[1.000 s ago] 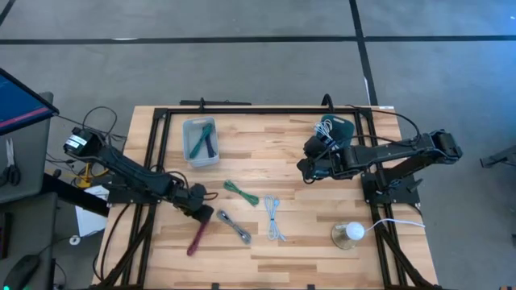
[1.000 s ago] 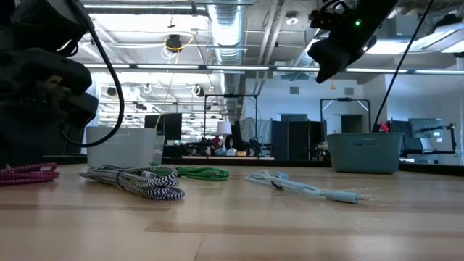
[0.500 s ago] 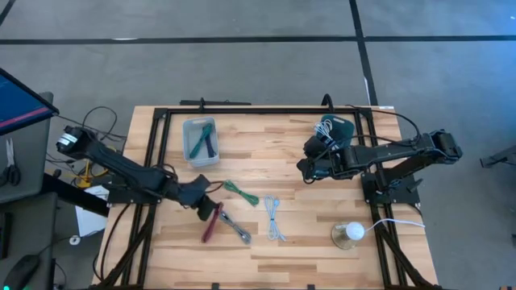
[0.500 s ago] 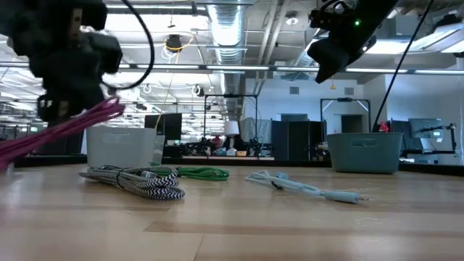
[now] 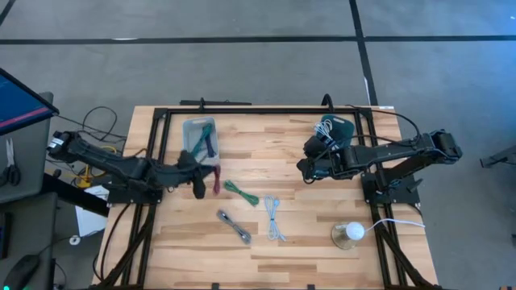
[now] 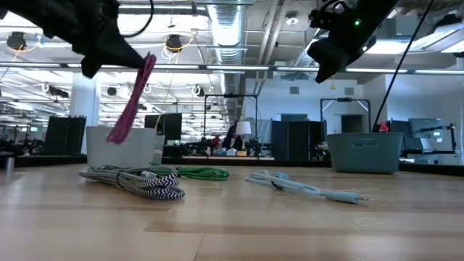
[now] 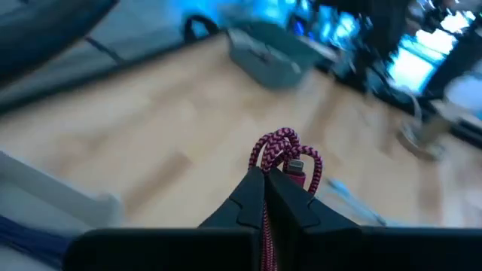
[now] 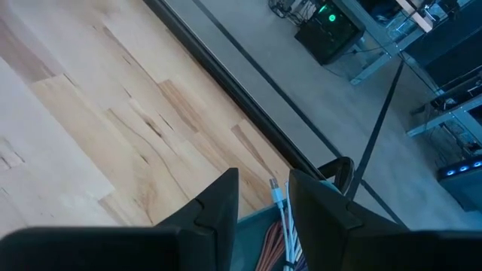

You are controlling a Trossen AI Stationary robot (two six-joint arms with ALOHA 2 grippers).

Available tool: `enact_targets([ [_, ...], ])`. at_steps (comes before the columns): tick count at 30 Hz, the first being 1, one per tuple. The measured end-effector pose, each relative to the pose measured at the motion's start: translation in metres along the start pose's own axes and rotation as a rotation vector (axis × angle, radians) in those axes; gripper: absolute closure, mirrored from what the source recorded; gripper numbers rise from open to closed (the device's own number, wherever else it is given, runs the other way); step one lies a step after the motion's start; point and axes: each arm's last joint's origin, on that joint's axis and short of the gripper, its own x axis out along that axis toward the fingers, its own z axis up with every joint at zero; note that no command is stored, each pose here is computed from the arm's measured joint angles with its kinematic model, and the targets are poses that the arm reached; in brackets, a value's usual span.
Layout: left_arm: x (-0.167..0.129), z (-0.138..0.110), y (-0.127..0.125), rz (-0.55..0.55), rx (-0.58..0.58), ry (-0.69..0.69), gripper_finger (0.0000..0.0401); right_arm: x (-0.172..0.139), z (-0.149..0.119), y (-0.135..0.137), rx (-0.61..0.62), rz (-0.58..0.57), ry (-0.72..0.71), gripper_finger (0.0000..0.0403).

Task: Pick & Place USB Port
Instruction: Put the pink patterned USB cable into the gray bin

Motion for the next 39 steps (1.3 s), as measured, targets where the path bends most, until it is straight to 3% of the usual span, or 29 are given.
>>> enact_targets([
  [11,-0.029,0.033,0.028,0.249,0.083,-0.293,0.0397,0.000,0.000,0.000,0.000,0.000,-0.001,0.0292],
  [22,-0.021,0.038,0.045,0.487,0.113,-0.324,0.0397,0.000,0.000,0.000,0.003,0.001,-0.002,0.0292],
  [27,-0.005,0.021,0.063,0.591,0.054,-0.294,0.0397,0.000,0.000,0.000,0.003,0.001,-0.002,0.0292],
  [39,0.012,-0.019,0.117,0.625,-0.183,-0.188,0.0395,0.000,0.000,0.000,0.003,0.000,-0.001,0.0292],
])
